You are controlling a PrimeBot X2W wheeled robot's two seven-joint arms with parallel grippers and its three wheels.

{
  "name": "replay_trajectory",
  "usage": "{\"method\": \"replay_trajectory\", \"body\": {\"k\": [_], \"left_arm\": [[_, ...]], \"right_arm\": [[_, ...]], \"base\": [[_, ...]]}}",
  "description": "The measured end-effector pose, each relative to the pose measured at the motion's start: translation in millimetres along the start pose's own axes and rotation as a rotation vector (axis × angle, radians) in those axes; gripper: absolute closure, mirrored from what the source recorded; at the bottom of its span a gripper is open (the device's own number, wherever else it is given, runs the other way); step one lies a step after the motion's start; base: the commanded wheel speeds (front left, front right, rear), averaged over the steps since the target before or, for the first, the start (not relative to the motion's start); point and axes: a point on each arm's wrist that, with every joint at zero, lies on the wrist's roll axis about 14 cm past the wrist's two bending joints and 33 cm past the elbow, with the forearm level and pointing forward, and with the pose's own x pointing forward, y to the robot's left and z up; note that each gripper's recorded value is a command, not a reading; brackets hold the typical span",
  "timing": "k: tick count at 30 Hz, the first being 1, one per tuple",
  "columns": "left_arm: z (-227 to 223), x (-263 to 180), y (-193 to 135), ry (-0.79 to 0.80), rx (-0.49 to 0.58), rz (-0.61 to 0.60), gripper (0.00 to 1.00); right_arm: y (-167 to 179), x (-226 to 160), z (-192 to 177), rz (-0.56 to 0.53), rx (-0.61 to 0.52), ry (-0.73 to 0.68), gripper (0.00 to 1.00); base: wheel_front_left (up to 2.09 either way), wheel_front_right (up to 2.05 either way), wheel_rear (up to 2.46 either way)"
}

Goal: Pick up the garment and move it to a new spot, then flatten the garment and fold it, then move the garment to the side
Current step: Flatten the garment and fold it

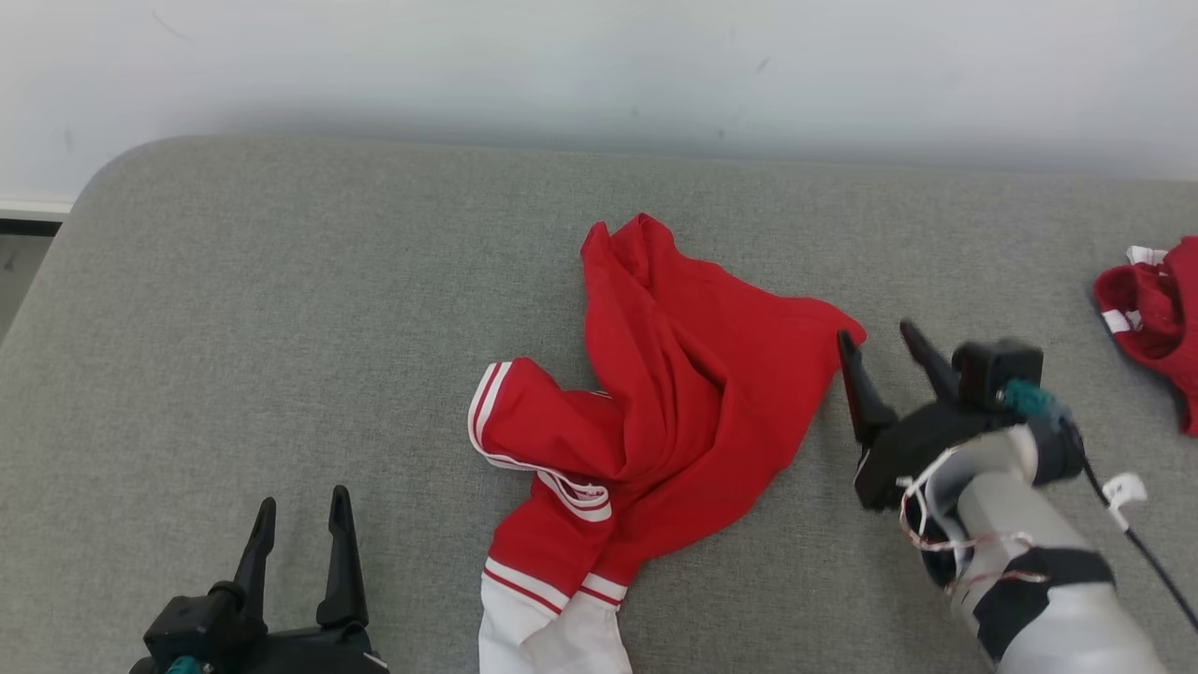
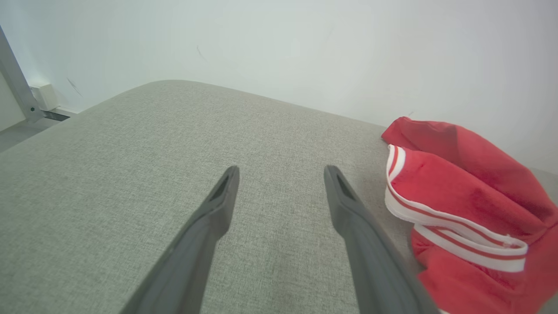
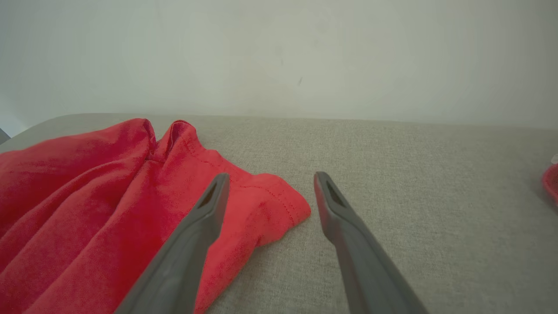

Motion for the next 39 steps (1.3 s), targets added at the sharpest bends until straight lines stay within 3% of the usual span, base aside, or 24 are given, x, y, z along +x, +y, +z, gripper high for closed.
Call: {"method": "replay_trajectory", "body": {"k": [7, 12, 13, 14, 15, 22, 28, 35, 39], "left_arm": [[-5.0, -3.4, 4.4, 0.017, 0.006, 0.008, 0.0], [-6.7, -8.4, 9.7, 0.025, 0.01, 0.023, 0.0], [-6.4, -9.3, 10.8, 0.024, 0.01, 0.026, 0.0], [-6.0, -10.1, 11.7, 0.023, 0.01, 0.029, 0.0], [-5.3, -10.8, 12.3, 0.021, 0.01, 0.03, 0.0], [-7.5, -17.6, 12.2, 0.027, 0.002, 0.032, 0.0], [-12.1, -20.6, 6.5, 0.039, -0.007, 0.017, 0.0], [-13.3, -16.0, -6.1, 0.04, -0.018, -0.02, 0.0], [-17.0, -11.5, -14.7, 0.05, -0.019, -0.045, 0.0]], "right_arm": [[26.0, -5.7, -47.3, 0.008, 0.136, 0.106, 0.0], [47.5, -6.1, -68.8, 0.036, 0.168, 0.179, 0.0], [51.4, -5.3, -68.8, 0.044, 0.172, 0.18, 0.13], [53.8, -4.1, -67.1, 0.05, 0.173, 0.177, 0.69], [55.6, -2.9, -64.0, 0.056, 0.169, 0.17, 1.0], [46.1, -5.2, -29.3, 0.073, 0.114, 0.05, 1.0], [27.0, -40.2, -22.9, 0.052, 0.079, -0.023, 1.0], [-18.4, -99.1, -26.4, -0.081, 0.055, -0.062, 1.0], [-16.4, -111.6, -13.7, -0.091, 0.006, -0.075, 1.0]], "base": [[0.0, 0.0, 0.0], [0.0, 0.0, 0.0], [0.0, 0.0, 0.0], [0.0, 0.0, 0.0], [0.0, 0.0, 0.0], [0.0, 0.0, 0.0], [0.0, 0.0, 0.0], [0.0, 0.0, 0.0], [0.0, 0.0, 0.0]]}}
